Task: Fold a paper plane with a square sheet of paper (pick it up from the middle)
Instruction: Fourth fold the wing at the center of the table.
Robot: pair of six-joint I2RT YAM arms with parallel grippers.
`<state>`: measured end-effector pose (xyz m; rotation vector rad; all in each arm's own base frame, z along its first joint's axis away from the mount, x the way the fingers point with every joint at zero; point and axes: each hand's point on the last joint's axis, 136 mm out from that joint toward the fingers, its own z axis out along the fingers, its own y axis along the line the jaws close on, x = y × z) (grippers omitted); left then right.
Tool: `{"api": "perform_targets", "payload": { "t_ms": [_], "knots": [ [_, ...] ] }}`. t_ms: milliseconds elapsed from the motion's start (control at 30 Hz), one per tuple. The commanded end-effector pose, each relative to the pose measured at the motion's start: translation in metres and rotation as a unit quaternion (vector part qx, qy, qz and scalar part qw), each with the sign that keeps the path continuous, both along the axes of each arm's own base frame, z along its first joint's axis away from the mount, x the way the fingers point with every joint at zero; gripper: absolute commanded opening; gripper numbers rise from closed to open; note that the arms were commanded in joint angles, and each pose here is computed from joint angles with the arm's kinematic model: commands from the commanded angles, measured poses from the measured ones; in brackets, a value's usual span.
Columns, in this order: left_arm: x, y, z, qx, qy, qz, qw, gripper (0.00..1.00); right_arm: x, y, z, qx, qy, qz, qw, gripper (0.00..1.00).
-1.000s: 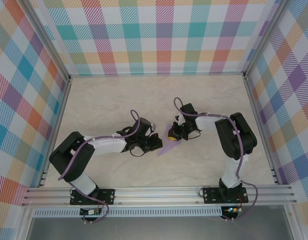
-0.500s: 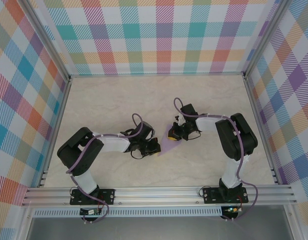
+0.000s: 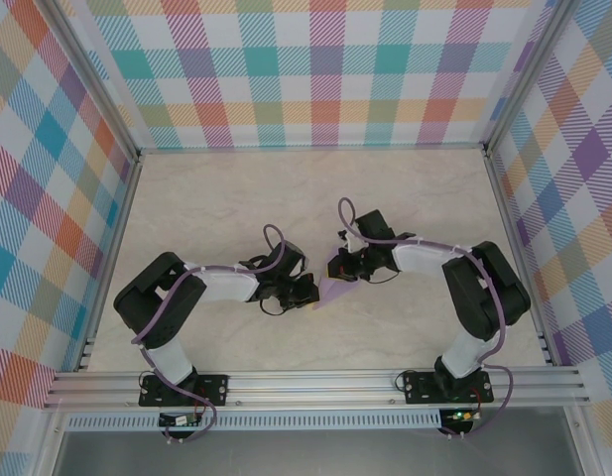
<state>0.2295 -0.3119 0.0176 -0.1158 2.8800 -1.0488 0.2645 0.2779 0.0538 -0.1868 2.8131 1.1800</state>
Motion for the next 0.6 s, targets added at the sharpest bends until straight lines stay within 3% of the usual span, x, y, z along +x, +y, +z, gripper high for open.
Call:
{"api": "perform_targets", "payload": {
  "t_ms": [0,367,567],
  "knots": [
    [-0.028,0.029,-0.038,0.084,0.053,-0.007,0.995,0.00,-0.012,0.005,-0.014,-0.015,0.009,0.019,1.000,0.00],
    [-0.030,0.031,-0.039,0.090,0.057,-0.007,0.994,0.00,-0.024,0.003,-0.050,-0.055,0.041,0.021,0.997,0.00],
    [-0.038,0.041,-0.046,0.112,0.072,-0.009,0.991,0.00,-0.013,-0.008,-0.065,-0.083,0.034,0.009,0.996,0.00]
  ]
}}
